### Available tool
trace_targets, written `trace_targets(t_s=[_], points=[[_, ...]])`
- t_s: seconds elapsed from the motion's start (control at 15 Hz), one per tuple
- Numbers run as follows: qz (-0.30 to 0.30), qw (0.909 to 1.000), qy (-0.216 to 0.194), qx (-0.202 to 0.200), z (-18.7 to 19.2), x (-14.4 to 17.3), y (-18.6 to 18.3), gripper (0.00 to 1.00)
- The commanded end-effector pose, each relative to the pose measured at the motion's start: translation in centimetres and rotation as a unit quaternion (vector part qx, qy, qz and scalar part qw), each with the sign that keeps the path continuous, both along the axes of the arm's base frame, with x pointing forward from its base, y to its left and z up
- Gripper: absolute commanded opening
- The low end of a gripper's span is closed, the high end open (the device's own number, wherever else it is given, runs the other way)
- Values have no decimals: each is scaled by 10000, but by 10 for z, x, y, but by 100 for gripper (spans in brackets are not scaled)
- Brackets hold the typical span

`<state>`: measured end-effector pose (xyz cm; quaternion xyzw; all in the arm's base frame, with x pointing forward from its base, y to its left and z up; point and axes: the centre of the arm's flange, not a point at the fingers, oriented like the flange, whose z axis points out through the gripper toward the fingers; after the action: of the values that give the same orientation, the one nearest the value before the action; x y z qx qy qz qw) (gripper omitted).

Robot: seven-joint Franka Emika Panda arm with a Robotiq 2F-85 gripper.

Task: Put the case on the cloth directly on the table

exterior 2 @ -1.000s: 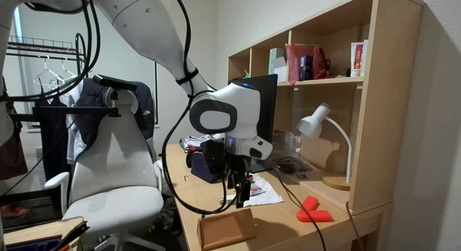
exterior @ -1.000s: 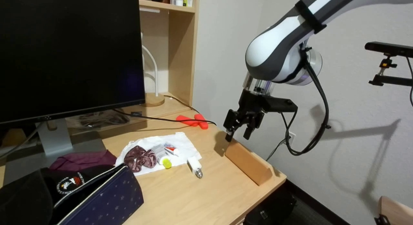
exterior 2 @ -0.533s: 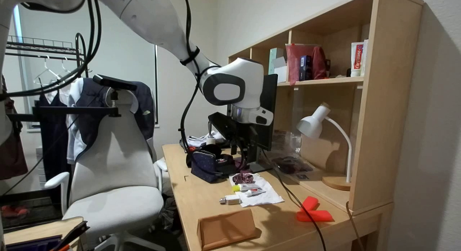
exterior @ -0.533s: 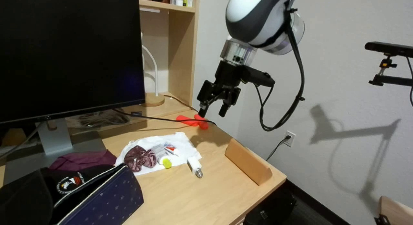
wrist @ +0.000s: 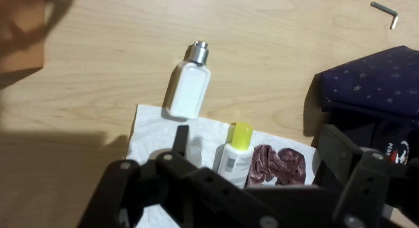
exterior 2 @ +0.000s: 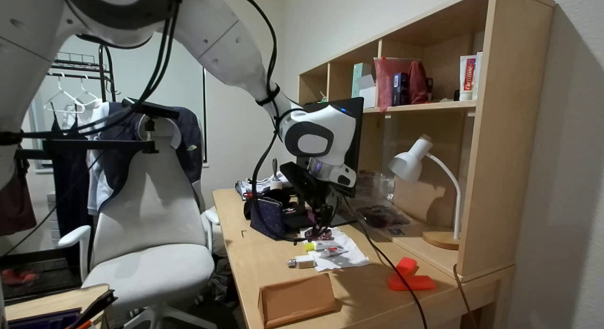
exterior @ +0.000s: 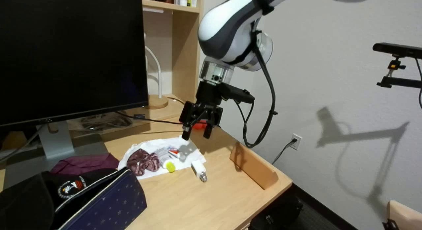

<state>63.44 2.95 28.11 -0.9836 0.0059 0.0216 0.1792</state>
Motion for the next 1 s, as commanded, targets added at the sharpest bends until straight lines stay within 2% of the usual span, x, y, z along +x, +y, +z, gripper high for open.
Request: trace_targets(t_s=[0.0,0.2,0.4,0.53,0.67,0.8,0.87,0.93], points=[[-104,9992,386,-92,-22,13,23,100],[-200,9969,643,-399,-31,11,44,100],[-528,9885,926,-1071,-19,-3,61,100],[-800,9807,1135,-1379,-11,-16,66,100],[-987,9759,1254,-1490,-9,-24,70,100],[-1143,9745,1209,-1508,-8,-32,71,100],[-1140,9750,1044,-1596,-8,-36,70,100],[-944,9818,771,-1456,-9,-33,71,100]])
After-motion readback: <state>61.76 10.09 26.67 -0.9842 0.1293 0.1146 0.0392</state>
